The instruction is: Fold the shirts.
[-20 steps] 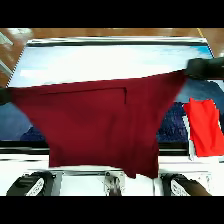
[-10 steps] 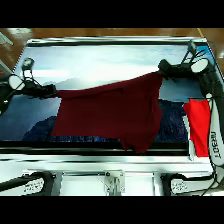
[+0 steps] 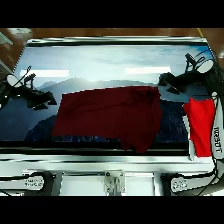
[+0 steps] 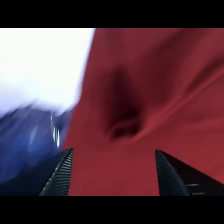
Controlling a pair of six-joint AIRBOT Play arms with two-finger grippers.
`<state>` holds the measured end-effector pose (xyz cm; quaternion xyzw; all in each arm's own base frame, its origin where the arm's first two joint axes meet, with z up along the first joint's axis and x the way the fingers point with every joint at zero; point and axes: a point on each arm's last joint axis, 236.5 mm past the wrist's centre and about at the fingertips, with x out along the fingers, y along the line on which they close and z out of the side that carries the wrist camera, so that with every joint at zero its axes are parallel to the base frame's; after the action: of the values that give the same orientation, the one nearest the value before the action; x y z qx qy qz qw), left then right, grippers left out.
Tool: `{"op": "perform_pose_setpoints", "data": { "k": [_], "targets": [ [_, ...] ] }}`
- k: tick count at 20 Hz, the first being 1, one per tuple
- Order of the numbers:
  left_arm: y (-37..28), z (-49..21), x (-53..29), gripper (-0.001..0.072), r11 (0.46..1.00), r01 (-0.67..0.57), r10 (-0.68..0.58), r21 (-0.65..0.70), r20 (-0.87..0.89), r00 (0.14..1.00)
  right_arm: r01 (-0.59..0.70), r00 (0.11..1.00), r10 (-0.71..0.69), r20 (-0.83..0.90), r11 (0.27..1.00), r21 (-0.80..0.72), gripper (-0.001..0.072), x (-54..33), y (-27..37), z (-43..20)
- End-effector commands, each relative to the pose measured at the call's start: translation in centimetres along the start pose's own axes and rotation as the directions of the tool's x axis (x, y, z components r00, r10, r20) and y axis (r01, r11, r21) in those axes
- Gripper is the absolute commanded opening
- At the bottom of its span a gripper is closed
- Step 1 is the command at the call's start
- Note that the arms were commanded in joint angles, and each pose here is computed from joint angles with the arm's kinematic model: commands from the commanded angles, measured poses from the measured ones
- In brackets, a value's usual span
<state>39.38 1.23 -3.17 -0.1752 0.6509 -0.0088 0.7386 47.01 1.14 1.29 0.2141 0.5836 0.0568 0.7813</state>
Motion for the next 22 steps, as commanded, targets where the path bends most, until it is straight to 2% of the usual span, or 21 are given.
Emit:
{"op": "perform_pose_setpoints", "data": {
  "k": [1, 2, 3, 4, 6, 9, 13, 18, 19, 20, 21, 22],
  "targets": [
    [3.8, -6.5, -1.0, 0.0611, 0.992, 0.082, -0.101, -0.092, -0.228, 0.968, 0.191, 0.875, -0.210, -0.436, 0.978, -0.087, 0.0689, -4.8, -8.4, -10.6],
    [5.0, -8.6, -0.4, 0.0677, 0.984, 0.088, -0.127, -0.153, -0.263, 0.957, 0.158, 0.839, -0.153, -0.522, 0.987, -0.037, 0.0689, -5.3, -8.7, -13.2],
    [5.9, -10.5, 0.4, 0.0705, 0.974, 0.098, -0.155, -0.207, -0.285, 0.946, 0.087, 0.827, -0.055, -0.560, 0.996, 0.030, 0.0631, -5.2, -7.9, -14.8],
    [6.9, -12.1, 1.4, 0.0705, 0.962, 0.106, -0.178, -0.253, -0.282, 0.943, 0.014, 0.830, 0.036, -0.556, 0.996, 0.087, 0.0562, -4.8, -6.9, -15.7],
    [7.4, -12.9, 2.7, 0.0705, 0.929, 0.166, -0.246, -0.330, -0.216, 0.945, -0.070, 0.840, 0.137, -0.525, 0.987, 0.146, 0.0563, -3.8, -6.0, -17.0],
    [6.8, -11.5, 3.6, 0.0704, 0.897, 0.240, -0.304, -0.372, -0.124, 0.944, -0.064, 0.852, 0.140, -0.505, 0.984, 0.165, 0.0563, -2.5, -6.2, -18.0],
    [5.7, -10.6, 5.5, 0.0704, 0.912, 0.229, -0.285, -0.340, -0.123, 0.951, -0.112, 0.866, 0.195, -0.460, 0.973, 0.200, 0.0563, -1.6, -5.1, -17.3],
    [2.8, -9.8, 8.0, 0.0692, 0.899, 0.272, -0.331, -0.343, -0.128, 0.935, -0.112, 0.869, 0.195, -0.454, 0.973, 0.203, 0.0563, -1.5, -5.1, -17.2],
    [2.1, -9.8, 8.4, 0.0591, 0.892, 0.285, -0.350, -0.352, -0.135, 0.927, -0.108, 0.871, 0.194, -0.452, 0.972, 0.209, 0.0563, -1.5, -5.2, -17.1],
    [1.9, -9.9, 8.6, 0.0371, 0.889, 0.289, -0.357, -0.355, -0.143, 0.923, -0.106, 0.872, 0.191, -0.451, 0.972, 0.208, 0.0565, -1.5, -5.2, -17.1],
    [1.7, -10.0, 8.7, 0.0187, 0.891, 0.289, -0.357, -0.351, -0.148, 0.922, -0.098, 0.875, 0.182, -0.449, 0.974, 0.204, 0.0566, -1.4, -5.4, -17.0],
    [1.6, -10.1, 8.7, 0.0116, 0.892, 0.290, -0.358, -0.347, -0.151, 0.921, -0.075, 0.879, 0.157, -0.450, 0.978, 0.196, 0.0566, -1.2, -6.0, -17.1]
  ]
}}
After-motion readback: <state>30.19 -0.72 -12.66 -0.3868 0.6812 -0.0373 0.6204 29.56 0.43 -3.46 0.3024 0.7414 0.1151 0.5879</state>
